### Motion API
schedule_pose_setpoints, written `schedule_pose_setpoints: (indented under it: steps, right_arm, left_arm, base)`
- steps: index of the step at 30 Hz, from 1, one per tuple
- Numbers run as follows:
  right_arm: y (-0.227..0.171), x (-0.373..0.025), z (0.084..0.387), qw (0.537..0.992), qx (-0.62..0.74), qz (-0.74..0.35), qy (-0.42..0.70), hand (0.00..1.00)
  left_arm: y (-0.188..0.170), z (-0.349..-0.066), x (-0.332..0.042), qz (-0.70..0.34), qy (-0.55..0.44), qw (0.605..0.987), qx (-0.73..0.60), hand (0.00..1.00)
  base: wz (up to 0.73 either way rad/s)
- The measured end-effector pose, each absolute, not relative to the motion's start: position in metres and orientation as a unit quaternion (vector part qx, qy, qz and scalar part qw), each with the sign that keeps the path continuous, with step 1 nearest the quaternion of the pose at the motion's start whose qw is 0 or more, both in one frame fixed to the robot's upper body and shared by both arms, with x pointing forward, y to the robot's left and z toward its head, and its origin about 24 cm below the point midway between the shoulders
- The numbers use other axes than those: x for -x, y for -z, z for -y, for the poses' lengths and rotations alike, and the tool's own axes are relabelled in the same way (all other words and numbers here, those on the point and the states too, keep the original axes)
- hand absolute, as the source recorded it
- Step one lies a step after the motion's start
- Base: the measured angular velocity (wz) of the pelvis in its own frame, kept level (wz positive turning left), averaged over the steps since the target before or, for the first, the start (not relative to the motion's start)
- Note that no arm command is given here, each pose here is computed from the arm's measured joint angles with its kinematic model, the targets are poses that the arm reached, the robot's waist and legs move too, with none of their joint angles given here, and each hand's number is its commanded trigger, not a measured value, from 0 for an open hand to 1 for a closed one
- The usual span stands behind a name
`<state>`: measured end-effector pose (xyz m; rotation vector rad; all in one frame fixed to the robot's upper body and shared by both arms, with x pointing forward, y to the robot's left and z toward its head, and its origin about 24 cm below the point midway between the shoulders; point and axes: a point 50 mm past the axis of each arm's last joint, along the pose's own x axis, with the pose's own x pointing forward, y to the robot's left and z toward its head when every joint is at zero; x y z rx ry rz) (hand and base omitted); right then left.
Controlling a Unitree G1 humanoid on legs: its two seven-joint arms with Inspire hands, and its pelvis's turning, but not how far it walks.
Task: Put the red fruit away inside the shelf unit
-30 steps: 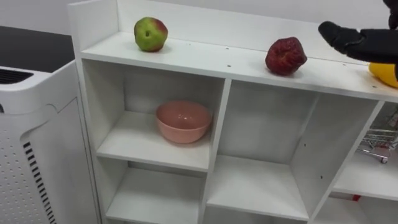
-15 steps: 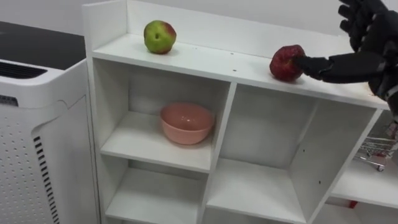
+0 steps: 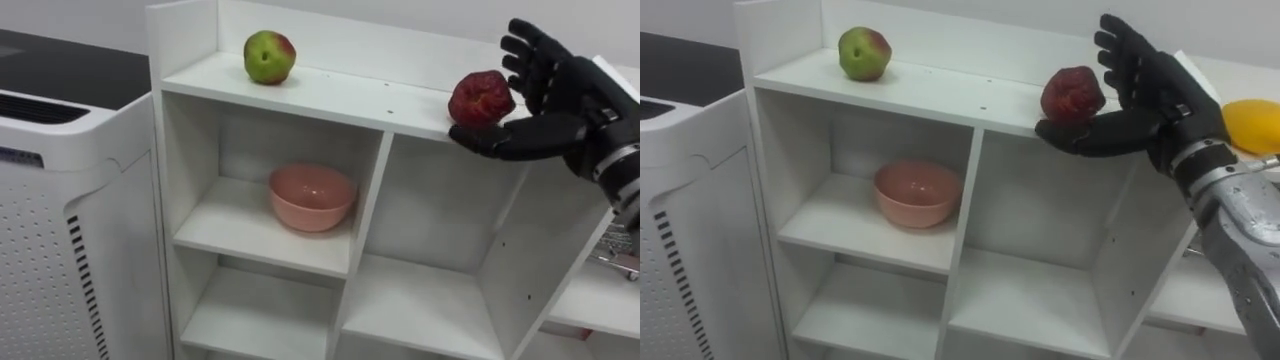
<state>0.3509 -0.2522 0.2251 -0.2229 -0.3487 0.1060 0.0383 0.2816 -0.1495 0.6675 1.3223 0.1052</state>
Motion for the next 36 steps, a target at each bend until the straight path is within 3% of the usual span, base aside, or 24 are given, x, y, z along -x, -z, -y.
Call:
schedule_pose_setpoints:
  steps: [1,2,3,28,36]
  right_arm:
    - [-0.225,-0.351,0.253,0.977,0.112,0.171,-0.054,0.51]
    - [-0.224,-0.352,0.253,0.978,0.112,0.169,-0.055,0.72]
    - [-0.222,-0.352,0.255,0.979,0.111,0.164,-0.054,1.0]
    - [-0.225,-0.351,0.262,0.975,0.141,0.165,-0.041,1.0]
    - [-0.234,-0.335,0.225,0.956,0.171,0.208,-0.118,1.0]
  left_arm:
    - [0.15,-0.282,-0.038,-0.602,-0.048,0.737,-0.304,0.0]
    - [0.15,-0.282,-0.037,-0.604,-0.048,0.735,-0.304,0.0]
    - [0.15,-0.282,-0.035,-0.607,-0.048,0.733,-0.303,0.0]
    - [0.148,-0.285,-0.043,-0.604,-0.044,0.736,-0.304,0.0]
    - [0.145,-0.29,-0.049,-0.598,-0.044,0.735,-0.317,0.0]
  base:
    - [0.0]
    - [0.0]
    - [0.0]
    - [0.0]
    - [0.0]
